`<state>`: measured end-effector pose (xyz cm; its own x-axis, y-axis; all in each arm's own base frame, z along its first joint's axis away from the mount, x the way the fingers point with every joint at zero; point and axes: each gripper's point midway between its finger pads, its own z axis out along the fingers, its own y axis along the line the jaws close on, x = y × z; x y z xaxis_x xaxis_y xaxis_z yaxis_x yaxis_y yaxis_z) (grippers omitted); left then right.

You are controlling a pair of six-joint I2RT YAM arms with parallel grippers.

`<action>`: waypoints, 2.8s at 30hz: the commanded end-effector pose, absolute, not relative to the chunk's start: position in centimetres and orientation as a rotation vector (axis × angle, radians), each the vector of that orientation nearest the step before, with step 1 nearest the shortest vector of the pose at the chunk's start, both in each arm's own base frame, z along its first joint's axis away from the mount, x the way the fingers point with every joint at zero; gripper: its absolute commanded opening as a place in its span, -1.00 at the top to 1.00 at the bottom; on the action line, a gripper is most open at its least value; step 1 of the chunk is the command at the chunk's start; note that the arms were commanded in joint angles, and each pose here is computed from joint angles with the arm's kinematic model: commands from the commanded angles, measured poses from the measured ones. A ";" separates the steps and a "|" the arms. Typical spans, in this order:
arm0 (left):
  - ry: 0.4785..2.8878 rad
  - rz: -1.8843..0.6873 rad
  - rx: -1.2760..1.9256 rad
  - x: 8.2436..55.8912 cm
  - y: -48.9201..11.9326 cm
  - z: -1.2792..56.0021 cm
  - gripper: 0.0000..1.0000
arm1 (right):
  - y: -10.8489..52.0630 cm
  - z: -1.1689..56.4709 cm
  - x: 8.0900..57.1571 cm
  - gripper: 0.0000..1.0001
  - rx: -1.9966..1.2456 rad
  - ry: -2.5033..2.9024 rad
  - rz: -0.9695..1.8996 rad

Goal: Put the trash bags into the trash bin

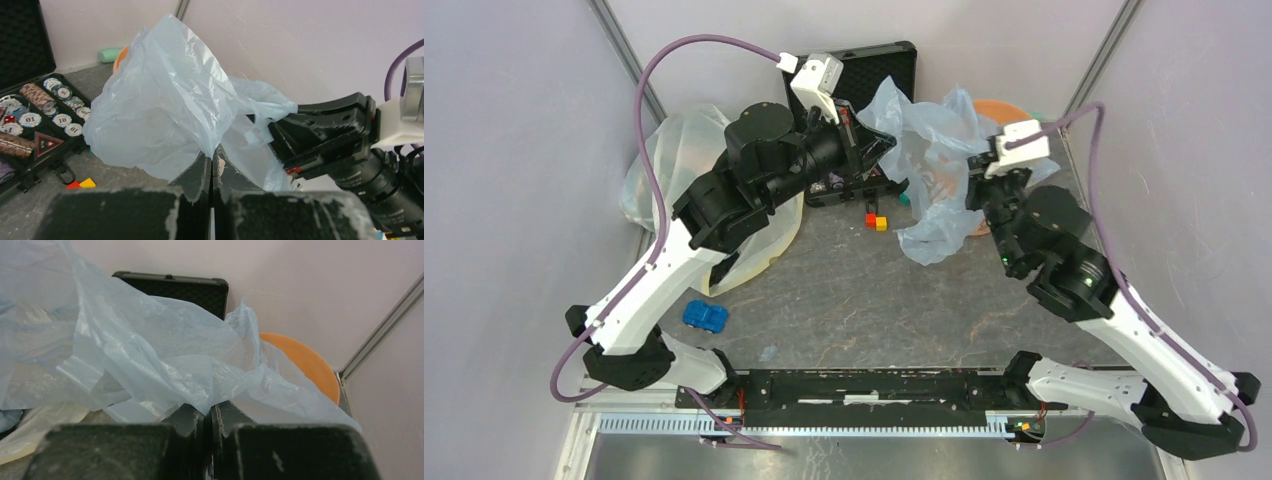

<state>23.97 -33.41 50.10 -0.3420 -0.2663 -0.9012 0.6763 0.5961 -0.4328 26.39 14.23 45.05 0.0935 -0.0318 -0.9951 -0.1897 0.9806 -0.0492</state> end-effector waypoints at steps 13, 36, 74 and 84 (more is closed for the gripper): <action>1.664 -1.078 0.299 27.5 -33.7 49.7 0.96 | 17.6 49.9 23.8 -0.96 -0.392 1.392 0.339; 1.648 -1.113 0.326 27.8 -33.8 49.7 0.96 | 12.7 50.3 29.4 -0.85 -0.239 1.552 -0.136; 1.661 -1.087 0.375 27.9 -33.9 48.1 0.96 | 7.8 27.3 44.7 0.81 -0.195 2.002 0.680; 1.642 -1.118 0.385 28.2 -34.7 48.3 0.96 | 2.4 27.2 47.6 1.00 -0.088 2.086 0.347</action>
